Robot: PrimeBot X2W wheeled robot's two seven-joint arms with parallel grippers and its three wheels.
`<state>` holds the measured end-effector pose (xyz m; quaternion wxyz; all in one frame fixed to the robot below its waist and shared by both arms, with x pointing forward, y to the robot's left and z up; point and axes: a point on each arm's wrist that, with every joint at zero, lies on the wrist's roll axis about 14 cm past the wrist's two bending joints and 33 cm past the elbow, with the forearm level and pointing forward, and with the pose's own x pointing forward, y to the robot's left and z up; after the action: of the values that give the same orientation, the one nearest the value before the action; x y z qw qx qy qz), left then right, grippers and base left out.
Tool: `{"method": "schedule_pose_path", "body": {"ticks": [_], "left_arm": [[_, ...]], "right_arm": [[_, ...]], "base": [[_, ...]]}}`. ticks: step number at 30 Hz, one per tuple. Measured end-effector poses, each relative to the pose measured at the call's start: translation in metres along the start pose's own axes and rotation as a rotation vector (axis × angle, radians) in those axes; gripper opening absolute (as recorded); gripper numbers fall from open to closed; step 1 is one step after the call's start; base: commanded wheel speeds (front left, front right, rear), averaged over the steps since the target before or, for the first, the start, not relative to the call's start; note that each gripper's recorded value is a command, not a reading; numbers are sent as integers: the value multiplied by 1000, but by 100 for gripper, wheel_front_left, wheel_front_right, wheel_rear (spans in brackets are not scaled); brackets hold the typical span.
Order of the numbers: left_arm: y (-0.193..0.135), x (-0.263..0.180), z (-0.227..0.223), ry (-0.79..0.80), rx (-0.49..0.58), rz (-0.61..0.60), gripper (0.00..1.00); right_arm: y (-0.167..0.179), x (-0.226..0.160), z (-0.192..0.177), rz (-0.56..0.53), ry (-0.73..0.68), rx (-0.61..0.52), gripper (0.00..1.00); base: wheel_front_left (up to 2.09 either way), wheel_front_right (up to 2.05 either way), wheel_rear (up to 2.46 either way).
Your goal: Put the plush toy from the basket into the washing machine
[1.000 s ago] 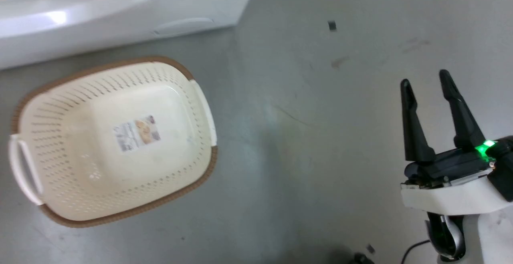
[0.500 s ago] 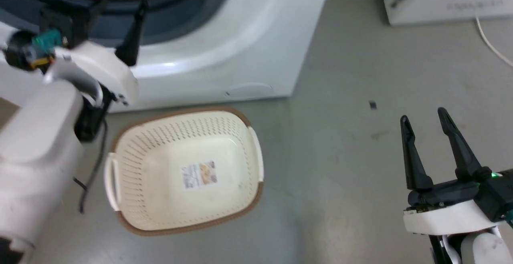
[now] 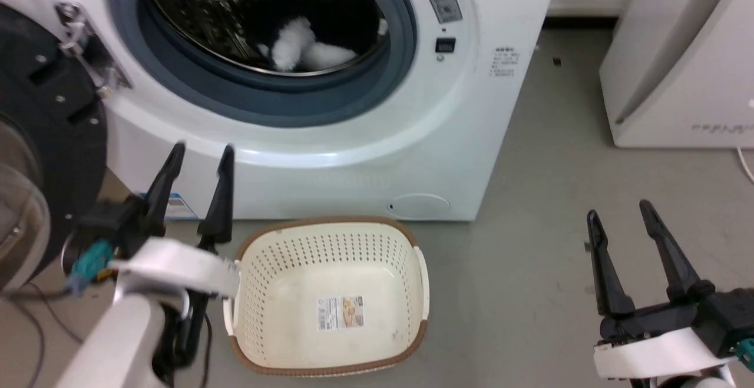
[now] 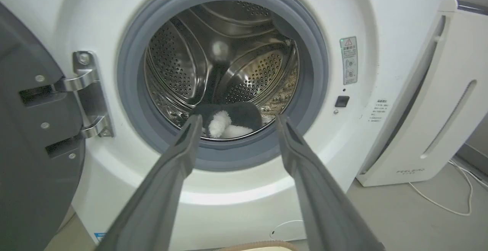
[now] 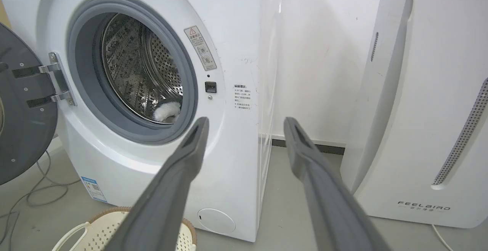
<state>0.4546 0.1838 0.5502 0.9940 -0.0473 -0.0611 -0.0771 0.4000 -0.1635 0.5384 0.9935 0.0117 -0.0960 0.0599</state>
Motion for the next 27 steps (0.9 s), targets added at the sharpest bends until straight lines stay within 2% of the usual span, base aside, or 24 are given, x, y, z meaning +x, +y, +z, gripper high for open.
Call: {"method": "schedule_pose_path", "body": {"ticks": [3, 8, 19, 27], "left_arm": [[10, -24, 8, -41, -59, 85, 100], [14, -59, 14, -92, -110, 146, 100], [-7, -114, -18, -12, -83, 135, 100], [1, -129, -22, -2, -71, 173, 100]], "right_arm": [[5, -4, 7, 12, -15, 8, 100], [9, -11, 18, 19, -41, 14, 100], [10, -34, 16, 15, -20, 38, 100], [15, -41, 13, 29, -6, 47, 100]], "base": [[0, 0, 0], [0, 0, 0], [0, 0, 0], [0, 0, 0]]}}
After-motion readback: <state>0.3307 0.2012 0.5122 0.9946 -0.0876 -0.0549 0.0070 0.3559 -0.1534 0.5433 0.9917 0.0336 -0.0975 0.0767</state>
